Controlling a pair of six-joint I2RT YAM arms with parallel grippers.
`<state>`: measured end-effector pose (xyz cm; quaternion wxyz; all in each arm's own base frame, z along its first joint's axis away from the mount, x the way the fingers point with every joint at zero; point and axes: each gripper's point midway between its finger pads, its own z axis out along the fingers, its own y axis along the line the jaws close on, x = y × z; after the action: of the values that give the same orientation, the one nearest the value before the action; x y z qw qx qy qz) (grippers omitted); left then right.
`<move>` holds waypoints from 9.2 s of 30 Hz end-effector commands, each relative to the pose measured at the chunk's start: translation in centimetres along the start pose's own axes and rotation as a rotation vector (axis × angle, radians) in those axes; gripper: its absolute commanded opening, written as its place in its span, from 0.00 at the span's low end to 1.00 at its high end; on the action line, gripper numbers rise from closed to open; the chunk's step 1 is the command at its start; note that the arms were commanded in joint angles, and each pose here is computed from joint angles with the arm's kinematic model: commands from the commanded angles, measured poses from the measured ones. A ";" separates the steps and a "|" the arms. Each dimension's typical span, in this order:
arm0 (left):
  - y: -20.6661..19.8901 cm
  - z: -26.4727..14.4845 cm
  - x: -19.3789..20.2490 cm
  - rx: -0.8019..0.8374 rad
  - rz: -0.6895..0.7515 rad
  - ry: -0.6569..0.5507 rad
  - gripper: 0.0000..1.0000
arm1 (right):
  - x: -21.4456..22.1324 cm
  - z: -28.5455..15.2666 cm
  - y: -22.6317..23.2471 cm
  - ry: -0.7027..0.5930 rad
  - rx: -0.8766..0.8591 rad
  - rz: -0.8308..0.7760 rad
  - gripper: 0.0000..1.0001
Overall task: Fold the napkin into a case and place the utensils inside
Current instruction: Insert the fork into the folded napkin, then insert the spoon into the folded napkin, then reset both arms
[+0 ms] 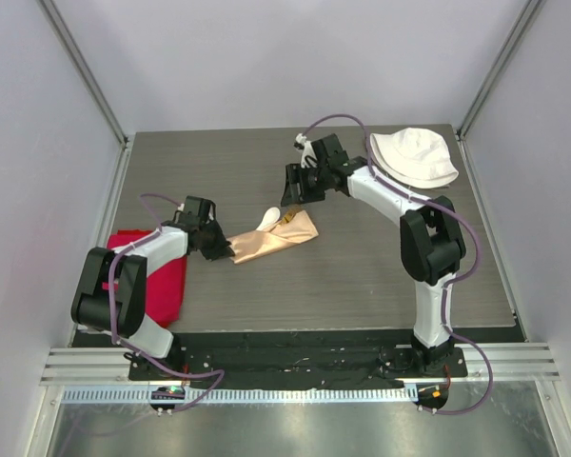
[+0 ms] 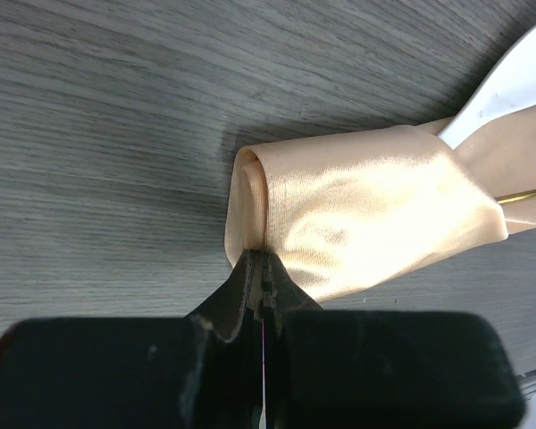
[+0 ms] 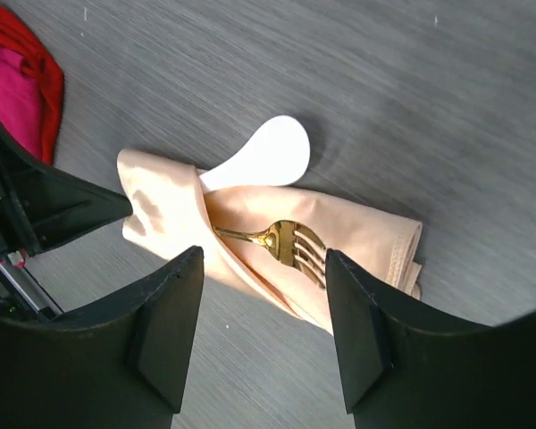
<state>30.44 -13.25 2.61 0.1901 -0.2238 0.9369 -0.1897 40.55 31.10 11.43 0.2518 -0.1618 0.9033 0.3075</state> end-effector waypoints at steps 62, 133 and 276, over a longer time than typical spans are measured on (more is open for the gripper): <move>0.1 -0.1 0.6 0.013 0.036 0.006 0.00 | -1.4 4.6 -4.1 0.058 0.148 -0.174 0.35; 0.1 -0.1 0.8 0.010 0.044 0.004 0.00 | -0.9 10.6 0.9 0.035 -0.069 -0.314 0.43; -19.0 -17.7 9.6 0.792 0.382 -0.111 0.42 | 9.5 -16.0 1.4 -0.448 0.187 0.201 1.00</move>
<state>21.63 -28.47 20.75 0.3266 0.0367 0.8380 -0.4356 27.66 20.68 16.50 0.3976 -0.0270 0.8935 0.2068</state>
